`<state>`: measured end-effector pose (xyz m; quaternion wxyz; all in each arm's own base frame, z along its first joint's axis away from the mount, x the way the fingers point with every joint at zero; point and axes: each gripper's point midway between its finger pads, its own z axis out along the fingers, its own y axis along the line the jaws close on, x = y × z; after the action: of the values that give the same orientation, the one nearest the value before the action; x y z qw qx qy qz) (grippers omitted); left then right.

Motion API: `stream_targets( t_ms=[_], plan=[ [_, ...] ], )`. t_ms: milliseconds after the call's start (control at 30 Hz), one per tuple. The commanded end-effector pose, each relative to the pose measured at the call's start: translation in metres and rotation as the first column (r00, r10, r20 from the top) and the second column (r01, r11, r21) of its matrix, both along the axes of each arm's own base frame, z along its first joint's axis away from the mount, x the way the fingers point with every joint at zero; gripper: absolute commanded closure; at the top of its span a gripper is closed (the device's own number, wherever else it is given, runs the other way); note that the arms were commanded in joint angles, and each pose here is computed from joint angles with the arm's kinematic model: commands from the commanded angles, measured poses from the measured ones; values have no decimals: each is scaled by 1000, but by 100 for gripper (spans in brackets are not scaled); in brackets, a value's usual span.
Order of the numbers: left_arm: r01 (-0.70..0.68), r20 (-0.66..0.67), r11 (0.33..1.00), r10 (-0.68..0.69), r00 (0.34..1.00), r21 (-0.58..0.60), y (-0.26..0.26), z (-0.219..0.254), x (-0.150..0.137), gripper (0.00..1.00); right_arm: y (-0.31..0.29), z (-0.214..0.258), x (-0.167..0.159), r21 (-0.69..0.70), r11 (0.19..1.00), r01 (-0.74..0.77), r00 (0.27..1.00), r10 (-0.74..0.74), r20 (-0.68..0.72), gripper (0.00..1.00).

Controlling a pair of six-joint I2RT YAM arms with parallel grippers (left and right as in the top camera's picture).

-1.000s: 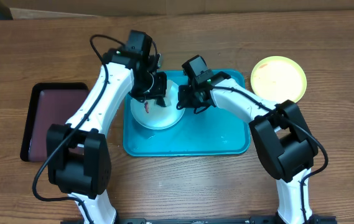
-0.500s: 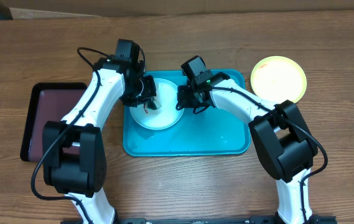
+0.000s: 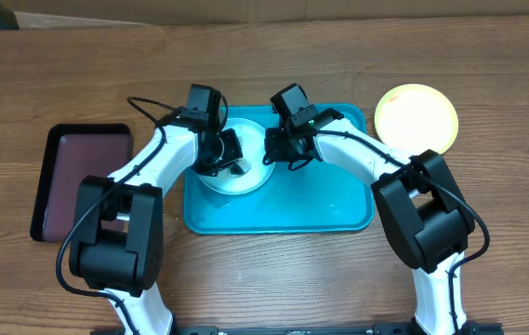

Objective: Clean dirty plates on tray and stack at the side
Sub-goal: 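Rub the sponge over the plate while the right gripper holds it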

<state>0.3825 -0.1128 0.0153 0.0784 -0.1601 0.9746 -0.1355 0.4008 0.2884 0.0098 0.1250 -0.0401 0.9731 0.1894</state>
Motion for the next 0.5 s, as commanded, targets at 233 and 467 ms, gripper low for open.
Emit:
stream_targets(
  t_ms=[233, 467],
  plan=[
    [-104, -13, 916, 118, 993, 387, 104, -1, -10, 96, -5, -9, -5, -23, 1000, -2, 1000, 2, -14, 96],
    [-116, 32, 934, 111, 993, 337, 96, 42, 19, 96, -5, -9, -4, -26, 1000, -1, 1000, 0, -12, 96]
  ],
)
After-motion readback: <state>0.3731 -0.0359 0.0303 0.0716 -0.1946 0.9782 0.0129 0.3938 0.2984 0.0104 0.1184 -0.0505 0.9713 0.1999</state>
